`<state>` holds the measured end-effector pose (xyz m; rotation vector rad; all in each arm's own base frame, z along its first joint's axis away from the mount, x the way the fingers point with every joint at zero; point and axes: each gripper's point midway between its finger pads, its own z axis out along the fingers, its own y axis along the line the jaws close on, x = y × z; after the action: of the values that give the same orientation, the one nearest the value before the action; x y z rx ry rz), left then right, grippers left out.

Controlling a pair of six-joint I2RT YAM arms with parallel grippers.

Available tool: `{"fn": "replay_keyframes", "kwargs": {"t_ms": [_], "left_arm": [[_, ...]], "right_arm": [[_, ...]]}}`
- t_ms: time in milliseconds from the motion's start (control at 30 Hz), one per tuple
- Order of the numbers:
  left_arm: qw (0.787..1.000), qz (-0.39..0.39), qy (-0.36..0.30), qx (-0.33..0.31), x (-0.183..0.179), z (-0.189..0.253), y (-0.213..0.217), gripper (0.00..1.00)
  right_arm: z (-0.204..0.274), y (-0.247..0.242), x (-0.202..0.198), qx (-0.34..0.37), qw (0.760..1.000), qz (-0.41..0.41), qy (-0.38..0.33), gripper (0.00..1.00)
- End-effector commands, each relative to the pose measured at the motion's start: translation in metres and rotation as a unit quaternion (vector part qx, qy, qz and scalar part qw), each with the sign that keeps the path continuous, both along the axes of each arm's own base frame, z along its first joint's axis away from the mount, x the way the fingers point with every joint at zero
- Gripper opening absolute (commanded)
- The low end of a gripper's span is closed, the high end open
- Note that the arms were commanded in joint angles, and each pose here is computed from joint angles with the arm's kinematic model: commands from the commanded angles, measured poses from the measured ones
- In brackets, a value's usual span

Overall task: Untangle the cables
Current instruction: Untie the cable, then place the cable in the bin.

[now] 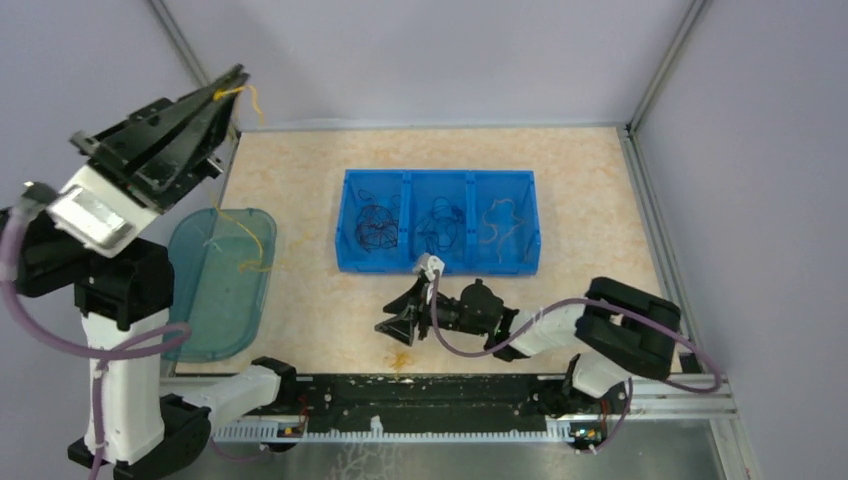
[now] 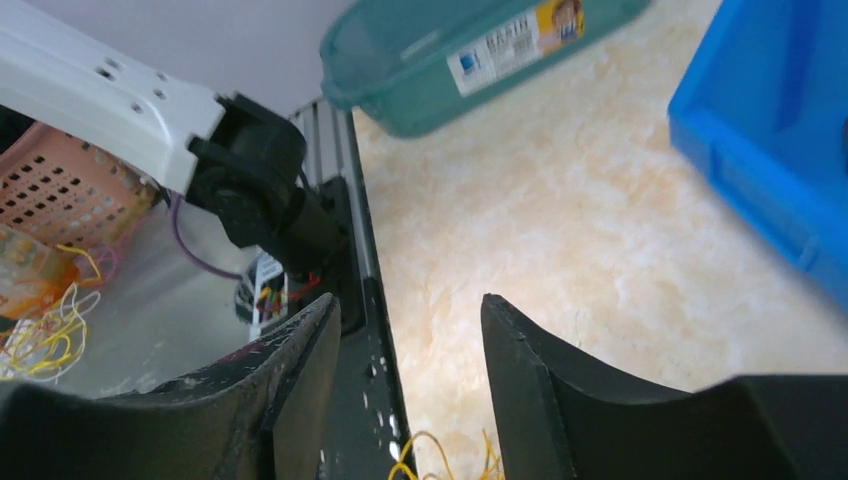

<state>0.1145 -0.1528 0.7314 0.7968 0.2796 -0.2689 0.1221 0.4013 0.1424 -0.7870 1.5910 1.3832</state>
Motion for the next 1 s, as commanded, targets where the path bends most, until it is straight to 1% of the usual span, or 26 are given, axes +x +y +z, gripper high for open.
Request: {"fn": "replay_keyframes", "kwargs": {"t_ms": [0,100,167,267,367,500,633,800,967], "left_arm": [[0.993,-0.046,0.096,0.054,0.031,-0.052,-0.026,0.0],[0.981,-0.074,0.167,0.069,0.051,-0.085,-0.039,0.0],[0.97,-0.091,0.211,0.078,0.061,-0.109,-0.046,0.0],[0.957,-0.103,0.259,0.086,0.08,-0.14,-0.055,0.0],[0.946,-0.111,0.292,0.091,0.097,-0.158,-0.063,0.0],[0.932,-0.129,0.326,0.096,0.109,-0.171,-0.072,0.0],[0.921,-0.136,0.353,0.096,0.117,-0.184,-0.076,0.0],[0.906,-0.158,0.377,0.108,0.11,-0.194,-0.08,0.0],[0.898,-0.17,0.389,0.115,0.101,-0.201,-0.08,0.0]], "right_arm": [[0.067,-0.015,0.015,0.06,0.995,-0.046,-0.071,0.58],[0.09,-0.038,0.035,0.06,0.99,-0.098,-0.085,0.6],[0.101,-0.06,0.053,0.059,0.984,-0.147,-0.087,0.6],[0.115,-0.099,0.075,0.057,0.967,-0.232,-0.091,0.61],[0.135,-0.121,0.079,0.062,0.957,-0.26,-0.115,0.63],[0.167,-0.119,0.071,0.083,0.958,-0.231,-0.145,0.64],[0.199,-0.097,0.066,0.098,0.961,-0.187,-0.179,0.64],[0.245,-0.054,0.061,0.114,0.963,-0.101,-0.221,0.66],[0.273,-0.018,0.054,0.152,0.962,-0.028,-0.223,0.66]]}}
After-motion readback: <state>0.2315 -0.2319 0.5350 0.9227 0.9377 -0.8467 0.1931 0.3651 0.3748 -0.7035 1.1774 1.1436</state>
